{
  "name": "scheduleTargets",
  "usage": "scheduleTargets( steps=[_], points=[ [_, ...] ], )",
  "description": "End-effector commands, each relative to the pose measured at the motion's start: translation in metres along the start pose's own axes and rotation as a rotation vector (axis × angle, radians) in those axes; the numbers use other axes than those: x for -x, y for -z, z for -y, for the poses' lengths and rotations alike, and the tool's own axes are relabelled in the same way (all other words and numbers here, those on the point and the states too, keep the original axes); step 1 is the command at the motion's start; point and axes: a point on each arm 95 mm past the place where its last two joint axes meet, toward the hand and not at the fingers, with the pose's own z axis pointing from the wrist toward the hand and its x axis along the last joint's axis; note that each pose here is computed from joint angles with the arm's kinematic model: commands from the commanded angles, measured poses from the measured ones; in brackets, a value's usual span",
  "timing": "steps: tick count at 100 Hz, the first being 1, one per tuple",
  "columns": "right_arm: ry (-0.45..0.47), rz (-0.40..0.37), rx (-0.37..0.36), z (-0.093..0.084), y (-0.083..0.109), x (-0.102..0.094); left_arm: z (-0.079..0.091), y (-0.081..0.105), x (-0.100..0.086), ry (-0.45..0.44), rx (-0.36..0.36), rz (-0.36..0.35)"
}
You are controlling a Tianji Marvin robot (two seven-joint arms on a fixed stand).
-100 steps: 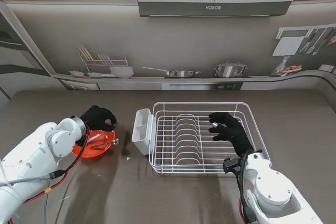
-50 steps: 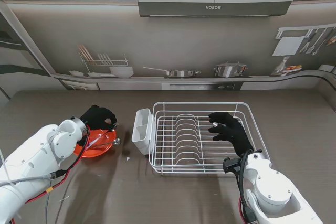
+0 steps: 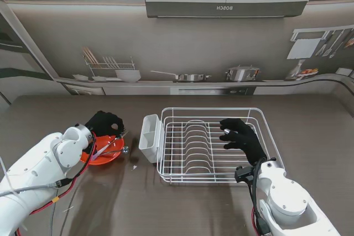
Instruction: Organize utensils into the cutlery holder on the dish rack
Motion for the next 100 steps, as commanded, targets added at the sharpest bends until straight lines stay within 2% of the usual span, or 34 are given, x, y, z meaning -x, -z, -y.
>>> scheduleTargets(
  steps=[1,71,100],
  points=[
    [-0.008,0.002,-0.016,0.004,0.002,0.000,-0.003,0.000,-0.003,0.009,0.017,-0.006],
    [-0.014,0.009,-0.022,0.006,0.002,0.001,-0.001,0.012,-0.002,0.025,0.010,-0.005],
    [-0.016,0.010,-0.026,0.008,0.002,0.002,0.003,0.020,-0.001,-0.005,-0.010,-0.013]
  ],
)
